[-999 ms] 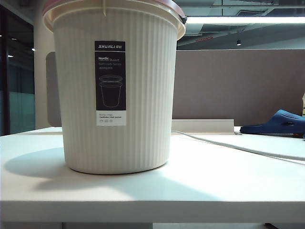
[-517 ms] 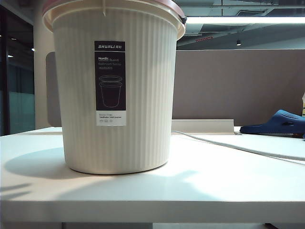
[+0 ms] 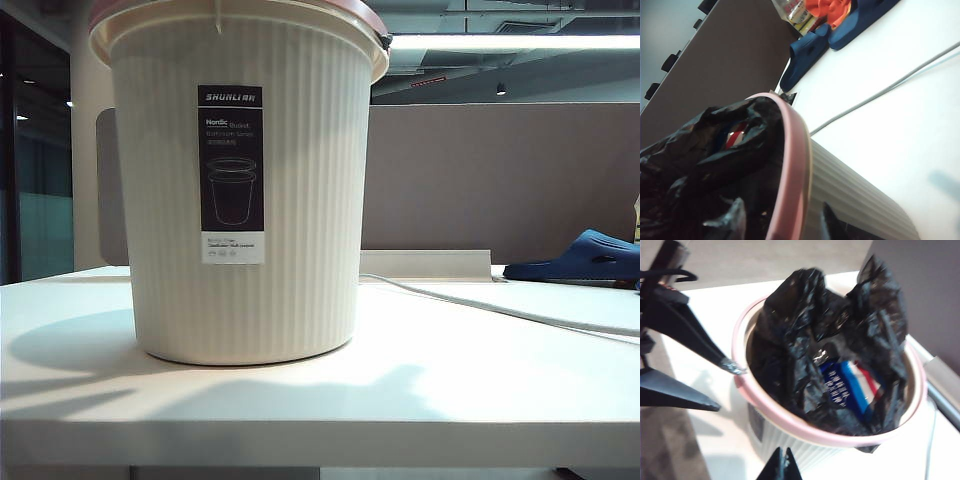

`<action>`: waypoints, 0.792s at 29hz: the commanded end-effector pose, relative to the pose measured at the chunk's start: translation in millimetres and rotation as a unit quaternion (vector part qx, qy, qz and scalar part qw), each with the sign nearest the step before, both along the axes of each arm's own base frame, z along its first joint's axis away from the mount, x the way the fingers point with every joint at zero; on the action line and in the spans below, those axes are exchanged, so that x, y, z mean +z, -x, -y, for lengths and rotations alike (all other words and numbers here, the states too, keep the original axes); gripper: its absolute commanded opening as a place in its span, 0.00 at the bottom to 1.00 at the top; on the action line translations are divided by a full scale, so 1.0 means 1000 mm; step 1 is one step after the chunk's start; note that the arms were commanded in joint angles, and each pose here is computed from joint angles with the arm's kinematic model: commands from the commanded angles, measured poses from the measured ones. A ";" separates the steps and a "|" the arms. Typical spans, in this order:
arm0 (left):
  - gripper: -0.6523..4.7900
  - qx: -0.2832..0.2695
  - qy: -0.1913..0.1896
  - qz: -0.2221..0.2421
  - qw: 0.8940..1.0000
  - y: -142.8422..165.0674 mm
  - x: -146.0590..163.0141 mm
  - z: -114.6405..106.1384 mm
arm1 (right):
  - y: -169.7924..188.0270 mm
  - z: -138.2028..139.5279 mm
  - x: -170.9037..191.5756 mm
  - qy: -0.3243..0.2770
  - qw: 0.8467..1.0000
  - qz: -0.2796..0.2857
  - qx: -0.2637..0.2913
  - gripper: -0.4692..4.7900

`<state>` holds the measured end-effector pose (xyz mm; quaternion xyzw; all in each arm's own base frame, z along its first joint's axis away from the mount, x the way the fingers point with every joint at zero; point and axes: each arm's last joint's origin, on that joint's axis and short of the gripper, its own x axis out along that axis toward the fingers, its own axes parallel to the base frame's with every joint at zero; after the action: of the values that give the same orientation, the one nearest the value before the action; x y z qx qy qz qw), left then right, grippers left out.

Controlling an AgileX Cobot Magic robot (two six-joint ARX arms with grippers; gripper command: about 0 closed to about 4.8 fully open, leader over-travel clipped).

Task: Open the ring lid of the trash can, pull out the black garbage bag inside, and place it on the table.

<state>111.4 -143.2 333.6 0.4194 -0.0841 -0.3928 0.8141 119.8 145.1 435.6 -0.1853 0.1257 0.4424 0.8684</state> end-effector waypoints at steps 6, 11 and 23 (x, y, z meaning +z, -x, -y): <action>0.48 -0.006 -0.031 0.024 0.999 -0.003 -0.002 0.004 | 0.002 0.001 0.001 -0.009 1.000 -0.013 0.001 0.08; 0.48 -0.003 -0.065 0.044 0.997 -0.007 -0.005 0.007 | 0.002 0.001 0.000 -0.004 1.000 -0.017 0.001 0.08; 0.48 0.027 -0.069 0.075 0.994 -0.014 -0.004 0.014 | 0.002 0.001 -0.001 -0.005 1.000 -0.023 -0.001 0.08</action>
<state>124.3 -157.0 324.7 0.5052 -0.0928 -0.3598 0.7789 118.9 144.5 432.9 -0.1766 0.1461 0.4437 0.8663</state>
